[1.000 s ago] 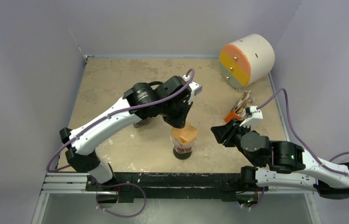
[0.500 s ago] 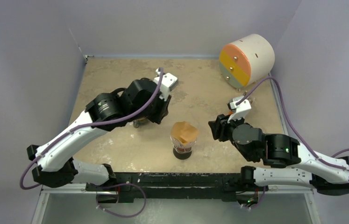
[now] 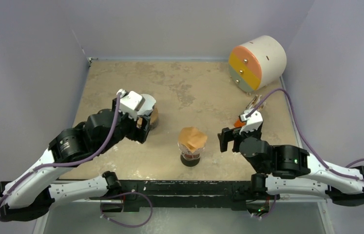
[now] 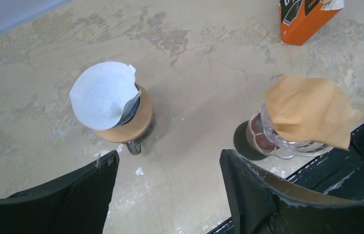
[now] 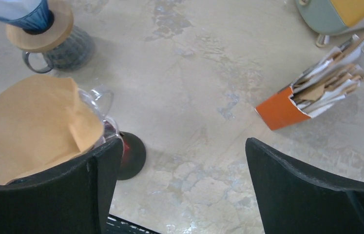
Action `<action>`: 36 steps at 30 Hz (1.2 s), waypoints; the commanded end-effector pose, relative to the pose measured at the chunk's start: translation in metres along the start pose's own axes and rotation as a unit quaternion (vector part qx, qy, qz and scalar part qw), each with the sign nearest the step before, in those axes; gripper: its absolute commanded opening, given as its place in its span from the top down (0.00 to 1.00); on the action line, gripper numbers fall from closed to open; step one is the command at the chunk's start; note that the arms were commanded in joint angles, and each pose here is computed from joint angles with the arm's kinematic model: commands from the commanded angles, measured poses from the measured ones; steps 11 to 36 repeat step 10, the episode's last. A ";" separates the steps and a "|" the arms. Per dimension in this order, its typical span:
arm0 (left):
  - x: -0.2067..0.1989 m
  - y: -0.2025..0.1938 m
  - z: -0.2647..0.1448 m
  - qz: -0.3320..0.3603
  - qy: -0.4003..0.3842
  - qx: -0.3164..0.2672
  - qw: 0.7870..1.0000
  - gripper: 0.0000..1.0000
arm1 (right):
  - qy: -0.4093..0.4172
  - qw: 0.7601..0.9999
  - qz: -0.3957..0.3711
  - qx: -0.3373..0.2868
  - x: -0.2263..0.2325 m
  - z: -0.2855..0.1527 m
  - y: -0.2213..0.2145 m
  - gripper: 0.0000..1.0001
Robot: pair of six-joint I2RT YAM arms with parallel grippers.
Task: Place the coffee filter in the dripper
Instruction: Reset both arms
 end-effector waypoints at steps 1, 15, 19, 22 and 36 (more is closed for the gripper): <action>0.014 -0.016 -0.008 -0.006 0.021 -0.025 0.999 0.22 | -0.059 0.996 0.061 -0.007 -0.017 -0.002 -0.012 0.01; 0.028 -0.056 -0.013 -0.016 0.026 -0.046 0.998 0.18 | -0.088 0.993 0.071 0.021 -0.026 -0.001 -0.036 0.01; 0.028 -0.056 -0.013 -0.016 0.026 -0.046 0.998 0.18 | -0.088 0.993 0.071 0.021 -0.026 -0.001 -0.036 0.01; 0.028 -0.056 -0.013 -0.016 0.026 -0.046 0.998 0.18 | -0.088 0.993 0.071 0.021 -0.026 -0.001 -0.036 0.01; 0.028 -0.056 -0.013 -0.016 0.026 -0.046 0.998 0.18 | -0.088 0.993 0.071 0.021 -0.026 -0.001 -0.036 0.01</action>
Point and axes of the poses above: each gripper's point midway between its finger pads, its own z axis out along the fingers, its own x axis along the line the jaws close on, y = z × x, the point moved 7 cm from there along -z, back along the fingers, and after that the axes turned 2 degrees about -z, right-handed, at the moved point
